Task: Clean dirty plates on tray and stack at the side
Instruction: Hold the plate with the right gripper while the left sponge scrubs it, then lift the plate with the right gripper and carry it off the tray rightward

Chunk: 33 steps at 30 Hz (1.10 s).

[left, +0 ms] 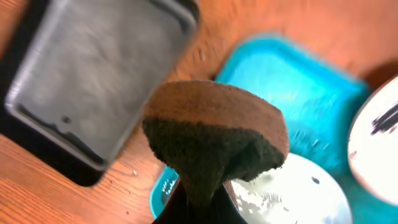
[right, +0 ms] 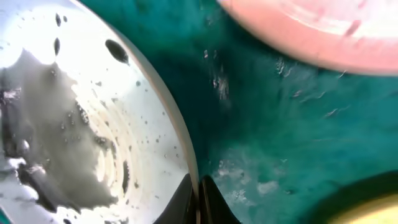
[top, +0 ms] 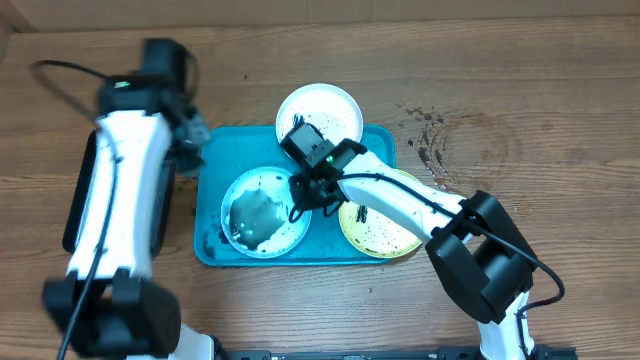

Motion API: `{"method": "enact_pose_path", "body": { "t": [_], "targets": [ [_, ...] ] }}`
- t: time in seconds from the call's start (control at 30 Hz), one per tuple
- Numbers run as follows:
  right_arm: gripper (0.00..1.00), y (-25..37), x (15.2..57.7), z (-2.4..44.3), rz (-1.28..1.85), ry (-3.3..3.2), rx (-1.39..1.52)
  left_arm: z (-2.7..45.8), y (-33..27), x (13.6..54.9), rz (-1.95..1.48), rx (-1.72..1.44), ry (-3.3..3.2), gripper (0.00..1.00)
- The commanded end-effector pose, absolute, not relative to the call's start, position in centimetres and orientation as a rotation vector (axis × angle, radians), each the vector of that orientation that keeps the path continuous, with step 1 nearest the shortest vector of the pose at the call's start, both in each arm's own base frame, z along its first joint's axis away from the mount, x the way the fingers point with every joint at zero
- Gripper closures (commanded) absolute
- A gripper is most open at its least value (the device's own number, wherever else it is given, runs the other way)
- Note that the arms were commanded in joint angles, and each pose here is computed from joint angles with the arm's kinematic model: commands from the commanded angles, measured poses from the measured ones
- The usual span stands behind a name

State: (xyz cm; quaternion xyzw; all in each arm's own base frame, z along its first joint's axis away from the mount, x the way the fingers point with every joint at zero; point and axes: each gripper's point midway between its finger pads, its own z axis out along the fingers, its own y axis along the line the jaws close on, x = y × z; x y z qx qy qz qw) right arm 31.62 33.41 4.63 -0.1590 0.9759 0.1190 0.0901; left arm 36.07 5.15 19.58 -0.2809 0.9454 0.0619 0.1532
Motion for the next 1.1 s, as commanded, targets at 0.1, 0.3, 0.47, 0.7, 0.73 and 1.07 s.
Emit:
{"method": "enact_pose_path", "body": {
  "t": [0.1, 0.3, 0.47, 0.7, 0.73, 1.07],
  "targets": [
    [0.96, 33.2, 35.1, 14.8, 0.069, 2.592, -0.624, 20.5, 11.4, 34.3, 0.199, -1.049, 2.616, 0.96],
    [0.96, 33.5, 35.4, 20.3, -0.097, 2.441, -0.626, 18.4, 15.4, 34.0, 0.172, -1.150, 2.624, 0.96],
    [0.96, 33.3, 35.7, 22.0, -0.193, 2.360, -0.598, 15.7, 16.4, 34.2, 0.122, -1.221, 2.672, 0.96],
    [0.96, 32.1, 36.1, 24.7, -0.503, 2.159, -0.672, 11.1, 16.9, 34.9, 0.128, -1.244, 2.775, 0.96],
    [0.96, 32.4, 35.8, 24.8, -0.525, 2.139, -0.715, 10.6, 17.1, 35.1, 0.129, -1.247, 2.779, 0.96],
    [0.96, 34.7, 33.0, 28.6, -0.760, 1.873, -0.829, 6.5, 19.3, 34.1, 0.132, -1.339, 2.843, 0.96]
  ]
}}
